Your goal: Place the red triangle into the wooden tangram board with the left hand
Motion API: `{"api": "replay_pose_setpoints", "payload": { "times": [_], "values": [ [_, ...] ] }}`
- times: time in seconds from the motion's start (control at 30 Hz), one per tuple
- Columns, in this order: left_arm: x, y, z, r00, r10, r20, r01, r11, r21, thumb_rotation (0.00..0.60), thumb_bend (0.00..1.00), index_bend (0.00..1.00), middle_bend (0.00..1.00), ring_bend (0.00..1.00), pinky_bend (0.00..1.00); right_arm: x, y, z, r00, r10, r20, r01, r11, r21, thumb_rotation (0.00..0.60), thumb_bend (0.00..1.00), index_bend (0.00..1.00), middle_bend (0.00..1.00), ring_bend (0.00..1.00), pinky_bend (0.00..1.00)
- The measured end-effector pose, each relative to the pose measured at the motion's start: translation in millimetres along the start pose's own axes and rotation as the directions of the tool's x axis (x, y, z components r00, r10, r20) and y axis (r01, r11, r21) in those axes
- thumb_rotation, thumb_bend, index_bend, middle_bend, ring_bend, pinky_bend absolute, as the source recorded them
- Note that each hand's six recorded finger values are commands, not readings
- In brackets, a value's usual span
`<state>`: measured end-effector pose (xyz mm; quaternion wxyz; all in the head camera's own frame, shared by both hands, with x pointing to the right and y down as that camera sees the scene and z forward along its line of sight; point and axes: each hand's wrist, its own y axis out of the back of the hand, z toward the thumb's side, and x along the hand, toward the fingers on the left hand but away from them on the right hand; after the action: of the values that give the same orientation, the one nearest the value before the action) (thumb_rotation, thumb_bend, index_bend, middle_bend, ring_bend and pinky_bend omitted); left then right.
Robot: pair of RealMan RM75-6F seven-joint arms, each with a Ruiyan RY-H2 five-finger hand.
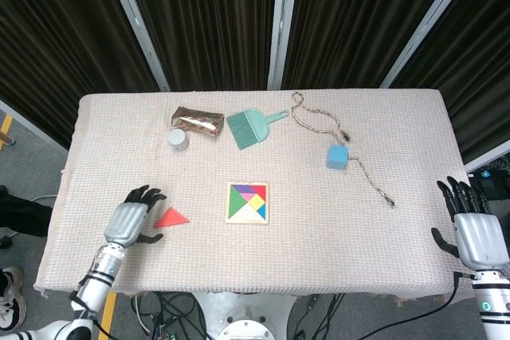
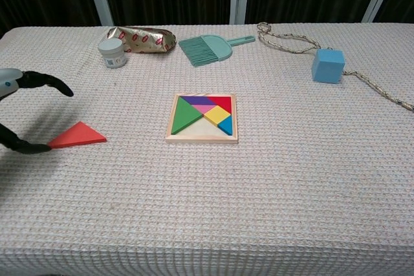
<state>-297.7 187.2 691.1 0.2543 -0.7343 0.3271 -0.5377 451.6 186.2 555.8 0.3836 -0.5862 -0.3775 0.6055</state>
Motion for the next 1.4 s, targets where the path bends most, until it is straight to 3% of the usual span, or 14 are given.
{"api": "replay_pose_setpoints", "payload": {
  "times": [0.2,0.5,1.0,1.4],
  "values": [
    [14,-12,-2,0.999,-0.032,-0.017,0.032,0.999,-0.012,0.6,0.14,0.26,0.12,0.01,0.1,1,-2,-1,1.0,0.012,0.006,-0.012,1.0,0.003,0.6,0.26,0.0,0.0,0.0,0.0],
    [26,-22,-5,0.999,-0.026,-0.038,0.025,0.999,-0.024,0.6,0.14,0.29,0.13,0.01,0.1,1,-5,-6,1.0,0.018,0.02,-0.018,1.0,0.002,0.6,0.26,0.0,0.0,0.0,0.0],
    [30,-25,-8,0.999,-0.014,-0.051,0.013,0.999,-0.033,0.6,0.17,0.34,0.14,0.01,0.1,1,-10,-10,0.999,0.03,0.032,-0.03,1.0,0.001,0.6,0.26,0.0,0.0,0.0,0.0],
    [31,-26,-10,0.998,-0.018,-0.058,0.015,0.999,-0.05,0.6,0.26,0.39,0.14,0.01,0.1,0,-10,-12,0.998,0.029,0.051,-0.029,1.0,0.004,0.6,0.26,0.0,0.0,0.0,0.0]
  ]
}}
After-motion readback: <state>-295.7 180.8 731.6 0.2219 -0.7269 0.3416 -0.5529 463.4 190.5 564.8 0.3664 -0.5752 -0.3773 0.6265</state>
